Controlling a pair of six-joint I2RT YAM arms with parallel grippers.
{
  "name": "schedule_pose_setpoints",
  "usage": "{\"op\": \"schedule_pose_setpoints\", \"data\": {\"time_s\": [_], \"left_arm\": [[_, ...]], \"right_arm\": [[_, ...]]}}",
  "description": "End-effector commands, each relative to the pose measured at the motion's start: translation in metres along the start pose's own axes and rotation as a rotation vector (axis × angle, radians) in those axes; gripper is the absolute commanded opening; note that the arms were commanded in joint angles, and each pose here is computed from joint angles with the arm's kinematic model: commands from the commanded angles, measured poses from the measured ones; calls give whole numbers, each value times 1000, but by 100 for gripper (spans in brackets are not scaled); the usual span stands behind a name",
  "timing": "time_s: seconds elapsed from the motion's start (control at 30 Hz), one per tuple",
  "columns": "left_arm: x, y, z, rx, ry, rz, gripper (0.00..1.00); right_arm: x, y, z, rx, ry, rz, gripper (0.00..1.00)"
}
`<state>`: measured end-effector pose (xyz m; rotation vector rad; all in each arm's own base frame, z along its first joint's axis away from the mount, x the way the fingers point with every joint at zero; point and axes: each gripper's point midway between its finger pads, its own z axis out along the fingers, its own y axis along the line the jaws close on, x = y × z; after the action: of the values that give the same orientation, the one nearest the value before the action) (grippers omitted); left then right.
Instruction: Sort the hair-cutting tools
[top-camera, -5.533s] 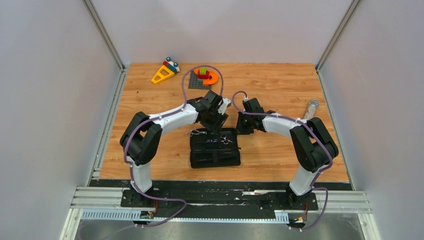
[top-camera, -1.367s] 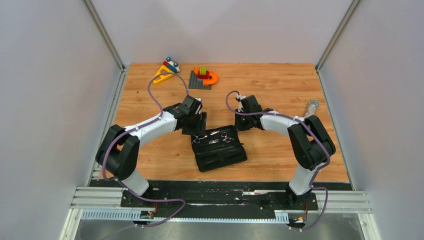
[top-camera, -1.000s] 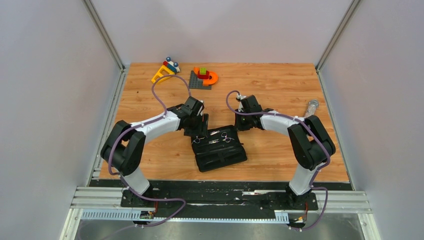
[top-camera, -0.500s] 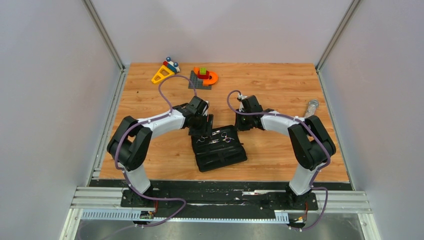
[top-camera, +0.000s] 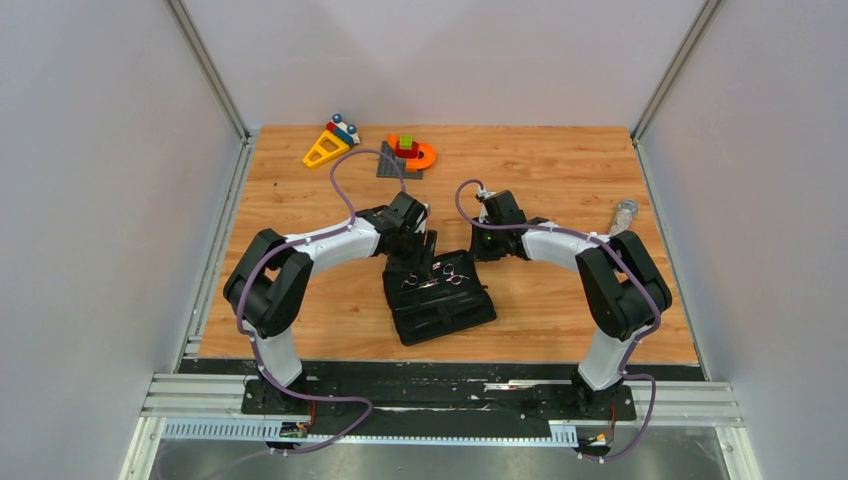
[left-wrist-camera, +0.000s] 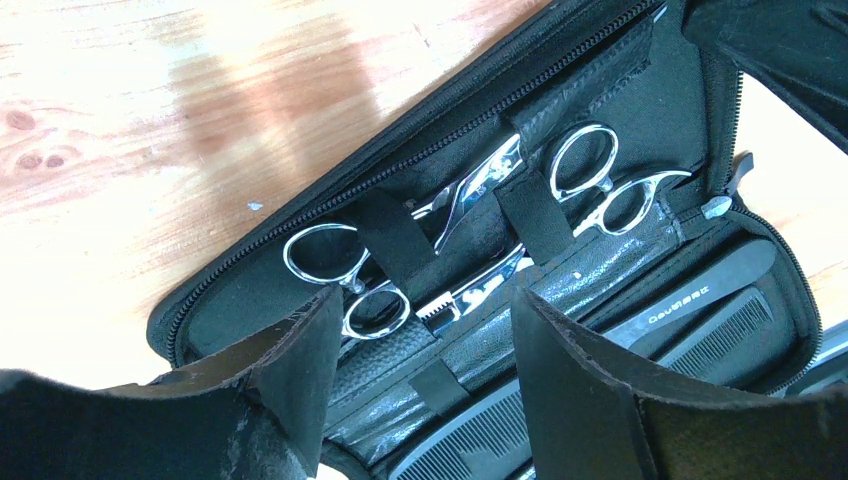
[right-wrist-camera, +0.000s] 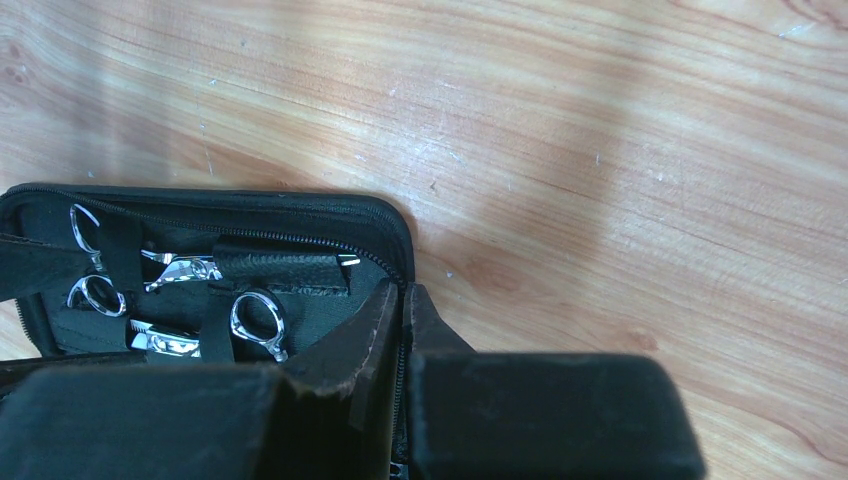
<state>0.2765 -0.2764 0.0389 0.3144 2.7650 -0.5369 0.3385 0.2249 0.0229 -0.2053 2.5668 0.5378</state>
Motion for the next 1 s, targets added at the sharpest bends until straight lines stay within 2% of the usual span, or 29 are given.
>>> {"op": "schedule_pose_setpoints", "data": {"time_s": [0.0,0.13,0.43,0.73,0.77,0.9,0.97], "left_arm": [[-13,-40,-1,142,-39,22,70],[-9,-29,-9,88,-49,16,73],[-13,13,-40,10,-141,-84,87],[-37,52,-65,-58,-207,-107,89],[-41,58,-65,-77,-202,-97,89],[-55,71,-60,-107,-184,-84,87],[-63,69,-58,-91,-169,-70,86]], "right_arm": [[0,-6,4,26,-15,2,0],[-4,-9,2,46,-28,-15,0],[-21,-11,2,67,-65,-77,0],[-50,-7,0,78,-122,-143,5],[-56,-6,-2,78,-135,-147,7],[-79,-5,-16,128,-175,-114,43],[-86,-7,-30,168,-186,-63,52]]}}
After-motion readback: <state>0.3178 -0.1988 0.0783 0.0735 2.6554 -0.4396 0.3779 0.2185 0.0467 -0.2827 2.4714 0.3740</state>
